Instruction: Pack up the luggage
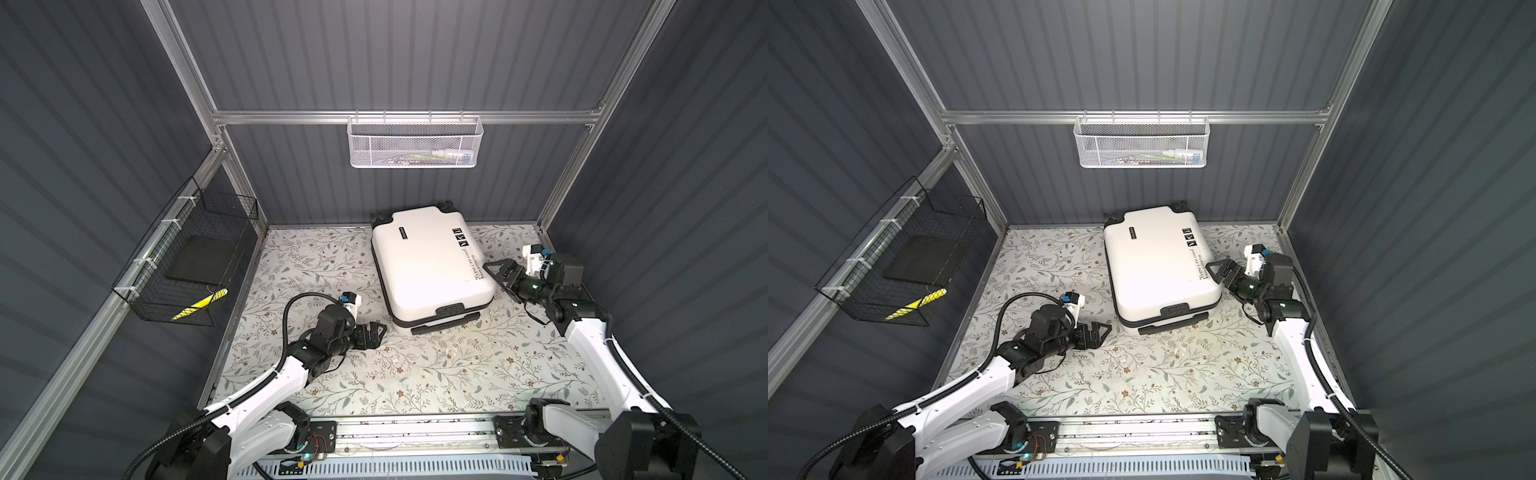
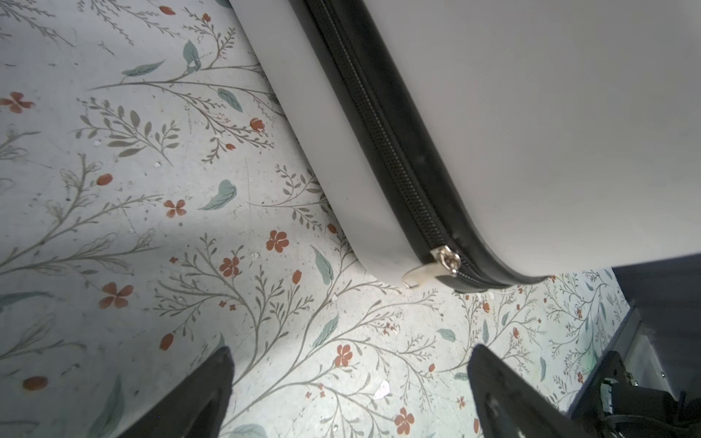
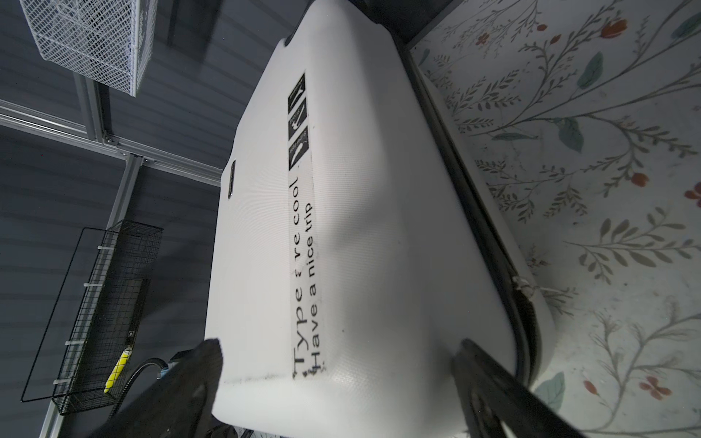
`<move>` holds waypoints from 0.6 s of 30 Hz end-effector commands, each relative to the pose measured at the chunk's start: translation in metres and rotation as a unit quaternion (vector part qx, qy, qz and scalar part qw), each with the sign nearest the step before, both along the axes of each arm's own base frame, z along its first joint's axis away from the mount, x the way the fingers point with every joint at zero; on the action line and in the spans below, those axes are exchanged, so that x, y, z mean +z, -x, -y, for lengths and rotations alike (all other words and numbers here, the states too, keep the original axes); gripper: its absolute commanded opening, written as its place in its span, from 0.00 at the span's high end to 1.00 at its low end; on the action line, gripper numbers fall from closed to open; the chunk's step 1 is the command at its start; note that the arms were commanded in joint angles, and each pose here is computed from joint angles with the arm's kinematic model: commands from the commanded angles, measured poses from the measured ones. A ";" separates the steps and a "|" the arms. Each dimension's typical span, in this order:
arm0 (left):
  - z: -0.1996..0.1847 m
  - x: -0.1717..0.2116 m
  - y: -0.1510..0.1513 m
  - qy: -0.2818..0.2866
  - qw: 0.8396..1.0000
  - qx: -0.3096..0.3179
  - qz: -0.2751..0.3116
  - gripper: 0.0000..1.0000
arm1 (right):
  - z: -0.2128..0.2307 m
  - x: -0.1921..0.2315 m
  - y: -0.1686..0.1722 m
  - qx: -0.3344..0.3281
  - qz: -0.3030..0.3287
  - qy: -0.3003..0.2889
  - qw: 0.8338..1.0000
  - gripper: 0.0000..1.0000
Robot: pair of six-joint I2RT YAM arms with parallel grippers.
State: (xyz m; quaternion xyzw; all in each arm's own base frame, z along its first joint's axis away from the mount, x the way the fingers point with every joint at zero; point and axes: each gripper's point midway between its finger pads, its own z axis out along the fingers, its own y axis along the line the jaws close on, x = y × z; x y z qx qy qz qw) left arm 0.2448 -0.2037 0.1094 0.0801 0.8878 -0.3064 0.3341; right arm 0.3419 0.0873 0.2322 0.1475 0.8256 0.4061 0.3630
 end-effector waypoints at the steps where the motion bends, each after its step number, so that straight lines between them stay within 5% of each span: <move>1: 0.007 0.003 -0.003 0.011 0.999 -0.022 0.025 0.04 | -0.025 0.003 0.008 0.049 0.004 -0.035 0.998 0.05; 18: 0.012 -0.004 -0.006 -0.005 0.996 -0.058 0.074 0.17 | -0.006 -0.007 0.019 0.010 -0.006 0.054 0.998 0.03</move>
